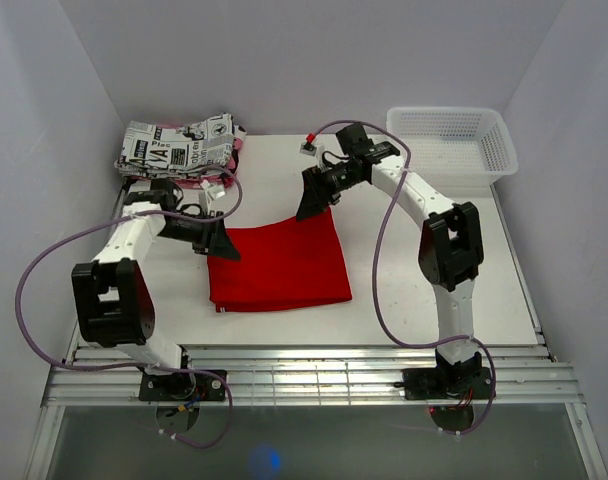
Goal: Fold and stack the trousers
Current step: Fold the trousers
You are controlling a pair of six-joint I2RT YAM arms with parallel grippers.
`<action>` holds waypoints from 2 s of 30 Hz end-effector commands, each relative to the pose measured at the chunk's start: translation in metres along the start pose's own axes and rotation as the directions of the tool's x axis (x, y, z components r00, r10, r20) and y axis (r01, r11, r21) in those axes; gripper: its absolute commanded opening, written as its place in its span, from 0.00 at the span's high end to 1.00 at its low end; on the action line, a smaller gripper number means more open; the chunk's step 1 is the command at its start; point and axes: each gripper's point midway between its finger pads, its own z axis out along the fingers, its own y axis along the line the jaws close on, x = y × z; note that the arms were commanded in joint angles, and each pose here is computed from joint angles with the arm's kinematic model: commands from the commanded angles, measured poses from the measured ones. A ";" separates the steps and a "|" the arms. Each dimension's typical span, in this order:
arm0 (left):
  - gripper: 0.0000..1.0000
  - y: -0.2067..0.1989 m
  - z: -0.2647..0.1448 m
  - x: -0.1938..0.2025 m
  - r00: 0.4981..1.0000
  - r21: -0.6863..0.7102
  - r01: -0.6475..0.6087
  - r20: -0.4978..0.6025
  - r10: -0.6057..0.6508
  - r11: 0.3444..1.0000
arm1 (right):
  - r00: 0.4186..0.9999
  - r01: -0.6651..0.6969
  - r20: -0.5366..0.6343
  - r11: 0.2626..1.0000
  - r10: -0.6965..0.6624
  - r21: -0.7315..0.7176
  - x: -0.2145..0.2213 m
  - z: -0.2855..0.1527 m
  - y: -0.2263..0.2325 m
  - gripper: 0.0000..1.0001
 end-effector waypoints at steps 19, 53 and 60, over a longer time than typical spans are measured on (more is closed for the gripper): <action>0.46 0.187 0.027 -0.008 0.926 -0.198 0.367 -0.013 -0.377 0.909 | 0.983 -0.071 -0.141 0.951 0.118 0.302 0.079 0.000 -0.169 0.14; 0.54 0.100 0.020 0.007 0.902 0.169 0.415 0.054 -0.428 0.894 | 0.928 -0.129 -0.345 0.990 0.140 0.056 0.189 0.005 -0.074 0.32; 0.49 0.028 -0.022 -0.062 0.976 0.284 0.112 0.148 -0.159 0.952 | 0.987 0.080 -0.143 0.997 -0.076 0.021 0.060 -0.038 -0.015 0.26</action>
